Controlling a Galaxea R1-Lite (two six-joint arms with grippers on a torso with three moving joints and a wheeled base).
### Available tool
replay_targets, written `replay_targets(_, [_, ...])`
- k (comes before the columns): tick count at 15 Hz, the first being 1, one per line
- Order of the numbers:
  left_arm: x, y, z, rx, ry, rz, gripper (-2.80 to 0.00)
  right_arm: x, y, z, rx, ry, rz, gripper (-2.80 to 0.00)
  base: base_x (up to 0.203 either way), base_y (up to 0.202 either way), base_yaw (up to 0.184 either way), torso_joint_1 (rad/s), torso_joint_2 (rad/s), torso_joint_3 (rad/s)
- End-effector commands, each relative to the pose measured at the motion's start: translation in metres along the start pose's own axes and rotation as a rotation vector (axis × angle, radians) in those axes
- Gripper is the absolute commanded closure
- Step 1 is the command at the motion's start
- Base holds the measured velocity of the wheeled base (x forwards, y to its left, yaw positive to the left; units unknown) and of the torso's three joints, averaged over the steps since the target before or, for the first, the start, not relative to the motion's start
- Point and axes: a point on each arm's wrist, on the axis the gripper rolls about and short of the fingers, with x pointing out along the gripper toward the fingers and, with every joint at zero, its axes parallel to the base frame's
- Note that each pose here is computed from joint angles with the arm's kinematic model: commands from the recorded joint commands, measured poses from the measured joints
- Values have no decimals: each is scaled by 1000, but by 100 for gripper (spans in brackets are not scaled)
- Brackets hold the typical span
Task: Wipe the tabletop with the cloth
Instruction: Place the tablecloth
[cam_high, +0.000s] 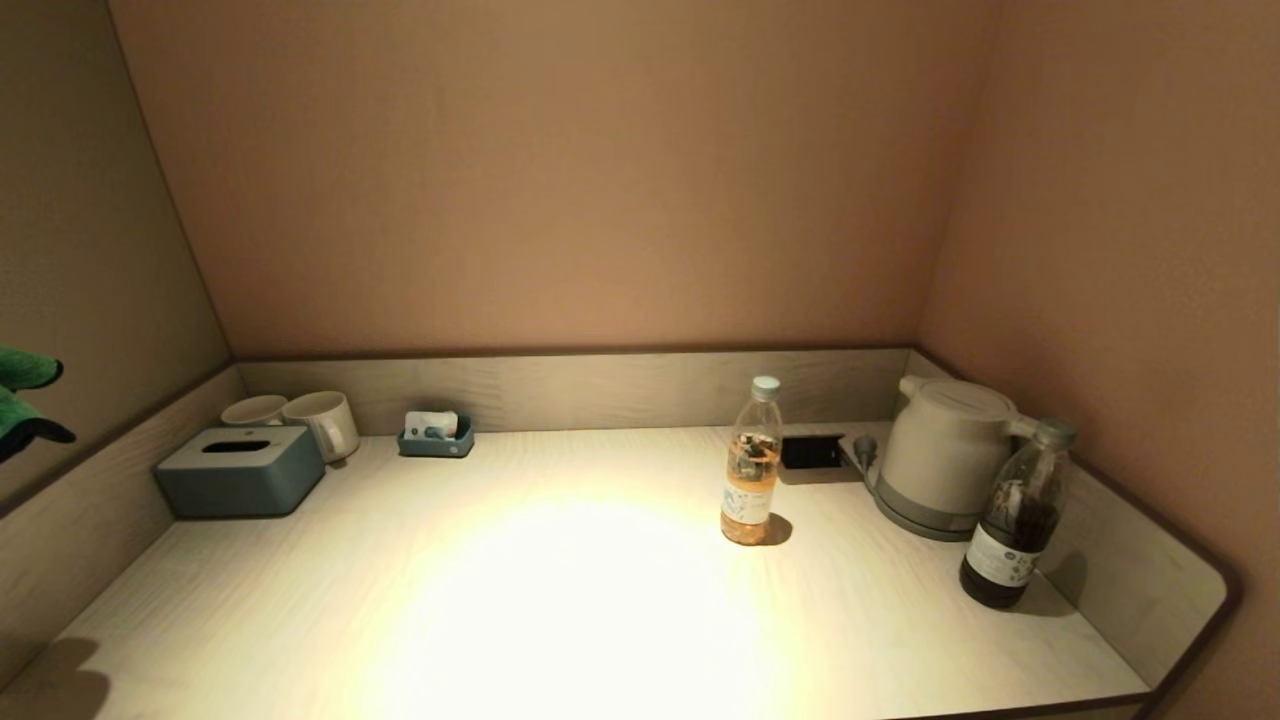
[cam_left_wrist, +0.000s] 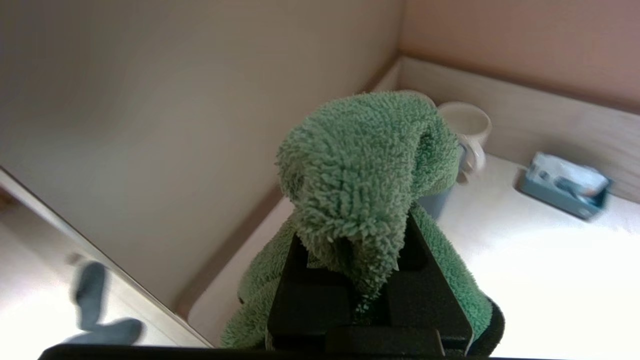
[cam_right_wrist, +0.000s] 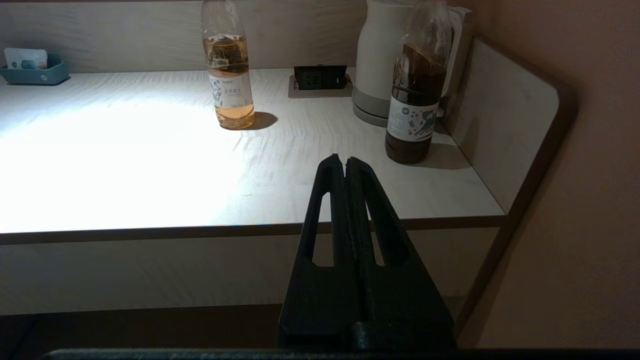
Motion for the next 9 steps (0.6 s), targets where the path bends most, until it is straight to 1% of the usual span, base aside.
replay_targets(1, [10,27,-6,-52,43,-104,0,0,0,0,0,1,1,0,0,0,0,0,0,0])
replay_targets(5, [55,56,-28,-125,172,-163,0,0,0,0,0,1,1,0,0,0,0,0,0,0])
replay_targets(6, [66,60,-33,-137,197,-163,0,0,0,0,0,1,1,0,0,0,0,0,0,0])
replay_targets(9, [105,65,-64,-184,314,-156,0,0,0,0,0,1,1,0,0,0,0,0,0,0])
